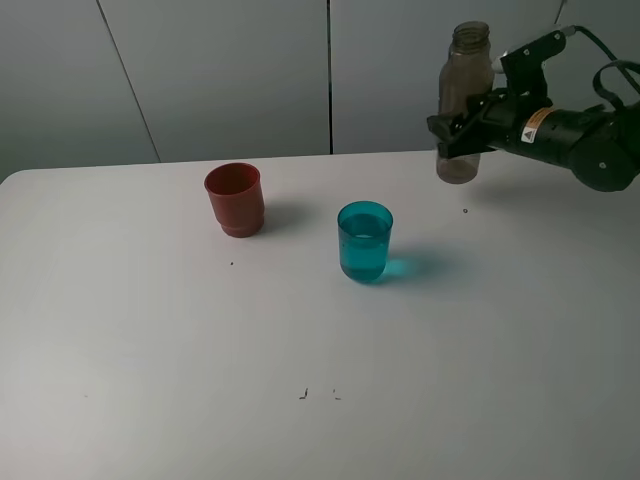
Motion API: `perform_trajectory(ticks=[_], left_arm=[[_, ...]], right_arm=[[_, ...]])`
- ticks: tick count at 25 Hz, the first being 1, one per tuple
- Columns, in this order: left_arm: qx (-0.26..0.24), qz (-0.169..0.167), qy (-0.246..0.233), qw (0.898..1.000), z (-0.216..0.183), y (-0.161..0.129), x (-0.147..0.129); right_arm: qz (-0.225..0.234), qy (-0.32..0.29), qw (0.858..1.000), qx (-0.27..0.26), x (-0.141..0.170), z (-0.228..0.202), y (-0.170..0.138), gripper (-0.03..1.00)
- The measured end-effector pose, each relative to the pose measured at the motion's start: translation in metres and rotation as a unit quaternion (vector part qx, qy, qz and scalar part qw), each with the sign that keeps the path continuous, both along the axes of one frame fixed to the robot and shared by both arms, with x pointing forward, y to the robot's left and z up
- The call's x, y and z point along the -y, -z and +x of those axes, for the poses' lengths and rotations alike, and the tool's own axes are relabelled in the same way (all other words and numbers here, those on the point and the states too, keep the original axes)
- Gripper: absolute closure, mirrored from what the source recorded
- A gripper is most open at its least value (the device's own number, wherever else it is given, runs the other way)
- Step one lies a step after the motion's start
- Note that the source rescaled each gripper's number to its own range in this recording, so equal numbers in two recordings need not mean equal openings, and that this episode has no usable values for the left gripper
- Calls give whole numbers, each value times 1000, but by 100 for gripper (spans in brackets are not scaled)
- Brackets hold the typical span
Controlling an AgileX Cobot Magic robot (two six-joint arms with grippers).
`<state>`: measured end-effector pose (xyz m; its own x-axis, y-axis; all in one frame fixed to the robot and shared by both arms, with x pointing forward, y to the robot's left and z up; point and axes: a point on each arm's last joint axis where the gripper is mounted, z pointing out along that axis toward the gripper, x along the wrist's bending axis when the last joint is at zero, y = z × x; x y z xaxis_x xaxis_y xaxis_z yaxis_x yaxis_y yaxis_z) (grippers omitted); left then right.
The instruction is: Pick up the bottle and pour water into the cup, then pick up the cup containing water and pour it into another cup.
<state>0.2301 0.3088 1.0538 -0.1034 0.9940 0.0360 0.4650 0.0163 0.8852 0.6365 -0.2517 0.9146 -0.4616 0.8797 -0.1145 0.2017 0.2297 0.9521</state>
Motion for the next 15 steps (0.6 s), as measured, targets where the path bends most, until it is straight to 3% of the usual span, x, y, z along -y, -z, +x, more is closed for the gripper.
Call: perform_trajectory(ticks=[4,15], left_arm=[[0,0,0,1000,0,0,0],[0,0,0,1000,0,0,0]], right_arm=[[40,30,999,-9,5,11,8,96],[79,48,996,-17,5,48,34,97]])
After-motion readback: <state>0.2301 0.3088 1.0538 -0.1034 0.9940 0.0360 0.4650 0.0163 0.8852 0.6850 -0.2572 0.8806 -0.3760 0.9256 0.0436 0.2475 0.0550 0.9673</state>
